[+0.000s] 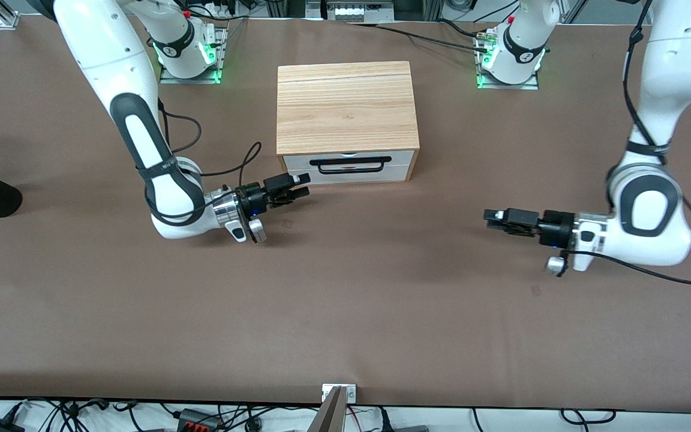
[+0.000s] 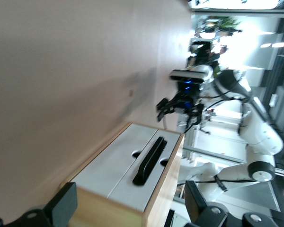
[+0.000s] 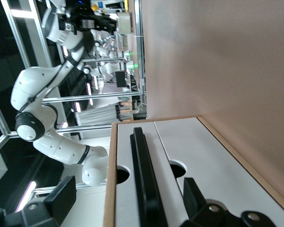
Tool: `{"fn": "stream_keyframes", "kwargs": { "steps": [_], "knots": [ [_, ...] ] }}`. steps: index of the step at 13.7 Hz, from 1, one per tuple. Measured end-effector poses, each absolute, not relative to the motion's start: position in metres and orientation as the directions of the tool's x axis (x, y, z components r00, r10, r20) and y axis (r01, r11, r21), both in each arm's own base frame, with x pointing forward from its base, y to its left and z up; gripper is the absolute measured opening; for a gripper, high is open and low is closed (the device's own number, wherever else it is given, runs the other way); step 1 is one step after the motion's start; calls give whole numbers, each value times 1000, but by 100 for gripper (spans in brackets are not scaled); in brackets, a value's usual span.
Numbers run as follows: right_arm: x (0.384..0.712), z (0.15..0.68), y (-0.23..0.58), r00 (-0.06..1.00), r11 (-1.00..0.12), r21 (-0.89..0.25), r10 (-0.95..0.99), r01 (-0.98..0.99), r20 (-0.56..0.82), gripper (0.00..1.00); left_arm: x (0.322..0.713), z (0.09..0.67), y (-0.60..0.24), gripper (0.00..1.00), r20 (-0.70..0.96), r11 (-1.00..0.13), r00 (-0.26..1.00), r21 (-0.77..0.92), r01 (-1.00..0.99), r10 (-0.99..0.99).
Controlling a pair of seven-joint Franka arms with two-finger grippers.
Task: Pull top drawer with both arms simultaneously
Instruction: 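Close both grippers on opposite ends of the black drawer handle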
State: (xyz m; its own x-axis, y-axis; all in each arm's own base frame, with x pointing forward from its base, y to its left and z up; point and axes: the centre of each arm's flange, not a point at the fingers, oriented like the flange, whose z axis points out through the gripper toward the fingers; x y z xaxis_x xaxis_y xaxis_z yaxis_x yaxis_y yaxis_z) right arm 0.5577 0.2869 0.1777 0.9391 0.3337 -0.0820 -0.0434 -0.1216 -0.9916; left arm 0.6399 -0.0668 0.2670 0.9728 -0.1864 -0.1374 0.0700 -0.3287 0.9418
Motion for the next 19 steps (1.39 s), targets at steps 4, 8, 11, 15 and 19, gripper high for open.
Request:
{"fn": "stream_keyframes", "kwargs": {
  "steps": [4, 8, 11, 15, 19],
  "knots": [
    [547, 169, 298, 931, -112, -992, 352, -65, -101, 96, 606, 225, -129, 100, -115, -201, 986, 975, 90, -116],
    [532, 163, 310, 925, -83, -991, 357, -108, -131, 91, 569, 202, -171, 100, -123, -96, 992, 988, 120, -34],
    [527, 159, 309, 923, -84, -989, 356, -121, -144, 88, 531, 194, -216, 100, -120, -80, 992, 989, 122, 26],
    [525, 158, 310, 921, -84, -988, 360, -126, -148, 70, 510, 186, -227, 96, -158, -67, 987, 985, 160, 34],
    [518, 158, 320, 914, -87, -988, 378, -126, -149, 67, 497, 180, -234, 79, -170, -59, 985, 983, 171, 28]
  ]
}}
